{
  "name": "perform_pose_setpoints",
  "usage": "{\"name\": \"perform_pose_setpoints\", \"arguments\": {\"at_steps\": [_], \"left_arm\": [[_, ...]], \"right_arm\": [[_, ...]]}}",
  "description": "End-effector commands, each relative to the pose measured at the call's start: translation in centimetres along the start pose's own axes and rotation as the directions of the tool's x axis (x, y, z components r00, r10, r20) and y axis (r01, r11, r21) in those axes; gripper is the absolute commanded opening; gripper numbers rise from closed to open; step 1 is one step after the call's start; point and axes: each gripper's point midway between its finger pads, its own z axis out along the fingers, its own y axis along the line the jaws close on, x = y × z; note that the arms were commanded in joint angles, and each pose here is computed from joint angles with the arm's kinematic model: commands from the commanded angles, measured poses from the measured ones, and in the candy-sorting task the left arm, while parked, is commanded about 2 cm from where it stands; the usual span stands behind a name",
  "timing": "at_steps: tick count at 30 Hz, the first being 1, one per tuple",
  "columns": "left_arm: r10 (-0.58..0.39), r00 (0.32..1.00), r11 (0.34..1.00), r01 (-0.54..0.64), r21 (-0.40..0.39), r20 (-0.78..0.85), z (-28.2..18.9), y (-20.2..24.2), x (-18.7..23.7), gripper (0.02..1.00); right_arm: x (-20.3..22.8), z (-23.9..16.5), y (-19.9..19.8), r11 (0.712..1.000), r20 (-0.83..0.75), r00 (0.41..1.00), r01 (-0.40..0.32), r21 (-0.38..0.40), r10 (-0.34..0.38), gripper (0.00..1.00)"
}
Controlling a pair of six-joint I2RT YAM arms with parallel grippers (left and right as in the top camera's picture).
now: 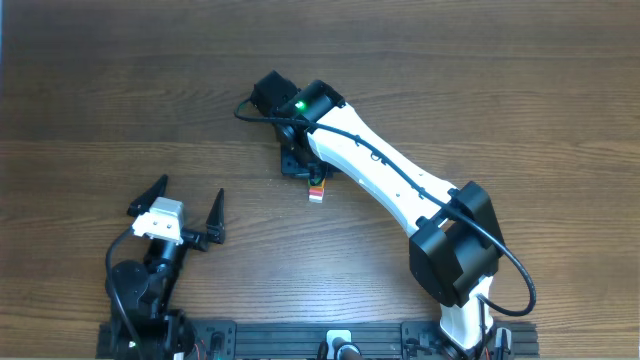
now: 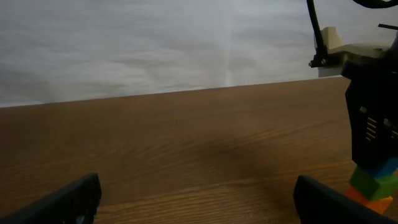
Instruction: Stack Cubes
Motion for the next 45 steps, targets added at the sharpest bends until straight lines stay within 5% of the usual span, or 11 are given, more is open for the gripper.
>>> {"name": "perform_pose_setpoints", "arguments": {"at_steps": [1, 13, 21, 27, 31, 39, 45], "left_arm": [[0.011, 1.0, 1.0, -0.011, 0.006, 0.001, 0.0, -0.1, 0.1, 1.0], [0.011, 1.0, 1.0, -0.011, 0.005, 0.001, 0.0, -0.1, 0.1, 0.998], [0.011, 1.0, 1.0, -0.011, 0.006, 0.001, 0.0, -0.1, 0.1, 0.998], [0.011, 1.0, 1.0, -0.011, 0.005, 0.001, 0.0, -0.1, 0.1, 1.0], [0.011, 1.0, 1.0, -0.011, 0.006, 0.001, 0.0, -0.1, 0.1, 0.998], [0.011, 1.0, 1.0, -0.011, 0.006, 0.001, 0.0, -0.1, 0.1, 1.0], [0.011, 1.0, 1.0, -0.011, 0.006, 0.001, 0.0, -0.1, 0.1, 1.0]], "right_arm": [[-0.6, -0.1, -0.1, 1.0, 0.018, 1.0, -0.004, 0.009, 0.004, 0.213], [-0.6, -0.1, -0.1, 1.0, 0.017, 1.0, -0.003, 0.007, 0.003, 0.461], [-1.1, -0.2, 0.0, 1.0, 0.027, 0.999, 0.023, -0.004, -0.022, 0.991], [-3.6, -4.2, 0.5, 0.989, 0.159, 0.98, 0.133, -0.058, -0.122, 0.993], [-6.1, -9.8, -1.7, 0.986, 0.336, 0.928, 0.166, 0.01, -0.159, 0.991], [-6.0, -19.7, -13.3, 0.995, 0.519, 0.85, 0.068, 0.071, -0.095, 0.993], [-1.8, -22.0, -21.0, 0.995, 0.592, 0.805, -0.034, 0.095, -0.029, 0.991]]}}
